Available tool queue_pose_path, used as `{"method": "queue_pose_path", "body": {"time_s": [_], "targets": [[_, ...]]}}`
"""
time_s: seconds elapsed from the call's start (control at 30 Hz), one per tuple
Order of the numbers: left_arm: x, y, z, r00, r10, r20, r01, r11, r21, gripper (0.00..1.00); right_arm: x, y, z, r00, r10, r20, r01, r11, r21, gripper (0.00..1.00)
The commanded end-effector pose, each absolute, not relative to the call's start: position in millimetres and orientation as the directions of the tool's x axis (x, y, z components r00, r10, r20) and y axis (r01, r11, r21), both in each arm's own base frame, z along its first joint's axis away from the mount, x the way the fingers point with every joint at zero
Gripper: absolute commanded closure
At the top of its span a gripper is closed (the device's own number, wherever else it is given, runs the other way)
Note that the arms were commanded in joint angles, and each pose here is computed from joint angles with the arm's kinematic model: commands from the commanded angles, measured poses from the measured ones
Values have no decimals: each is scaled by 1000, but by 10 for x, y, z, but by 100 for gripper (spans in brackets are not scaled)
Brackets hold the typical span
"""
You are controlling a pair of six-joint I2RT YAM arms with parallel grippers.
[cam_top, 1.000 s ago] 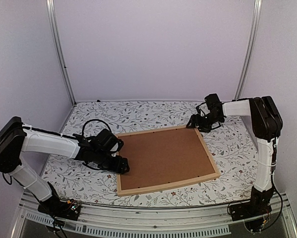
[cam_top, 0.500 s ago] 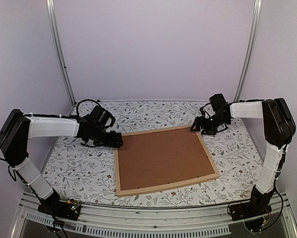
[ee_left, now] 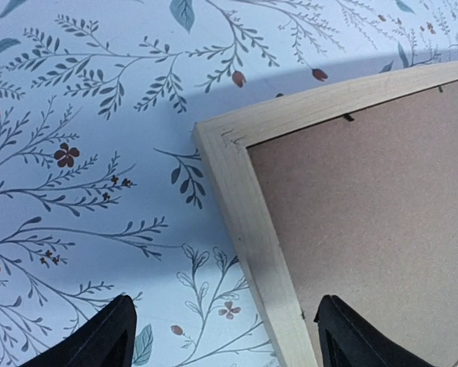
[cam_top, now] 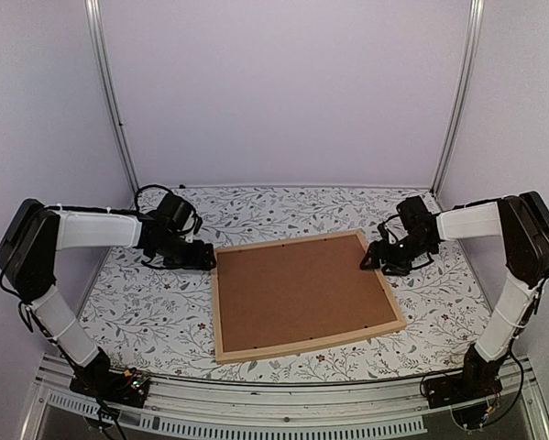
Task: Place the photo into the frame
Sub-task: Position the photo frame at the center of the board, then press the fastener onto the backboard.
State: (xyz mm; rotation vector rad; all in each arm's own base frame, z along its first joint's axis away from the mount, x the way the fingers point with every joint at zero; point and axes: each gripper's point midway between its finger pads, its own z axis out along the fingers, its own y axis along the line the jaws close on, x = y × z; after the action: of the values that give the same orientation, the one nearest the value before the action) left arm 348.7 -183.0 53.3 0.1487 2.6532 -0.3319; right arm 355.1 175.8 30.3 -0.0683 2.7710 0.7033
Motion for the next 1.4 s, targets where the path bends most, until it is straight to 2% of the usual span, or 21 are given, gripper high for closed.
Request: {"method": "queue_pose_path", "body": {"time_s": [0.0, 0.3, 0.5, 0.67, 0.83, 1.37], "targets": [[3368, -1669, 521, -901, 54, -430, 149, 970, -192, 16, 3348, 1839, 404, -959, 46, -278, -113, 840, 530, 22], [3220, -1564, 419, -928, 67, -367, 132, 979, -154, 20, 2950, 2148, 514, -965, 25, -261, -137, 801, 583, 23], [3187, -1554, 371, -938, 71, -339, 128, 981, -146, 22, 2973, 2159, 565, -960, 36, -277, -138, 802, 582, 23], [3198, -1513, 443, -933, 54, -355, 109, 985, -135, 22, 2974, 2158, 531, -962, 31, -272, -137, 805, 577, 23], [3223, -1383, 457, -933, 59, -355, 85, 995, -58, 23, 2987, 2160, 508, -962, 27, -271, -139, 807, 574, 23], [3302, -1424, 335, -945, 76, -319, 94, 995, -42, 23, 2983, 2116, 486, -962, 23, -274, -137, 825, 549, 23]]}}
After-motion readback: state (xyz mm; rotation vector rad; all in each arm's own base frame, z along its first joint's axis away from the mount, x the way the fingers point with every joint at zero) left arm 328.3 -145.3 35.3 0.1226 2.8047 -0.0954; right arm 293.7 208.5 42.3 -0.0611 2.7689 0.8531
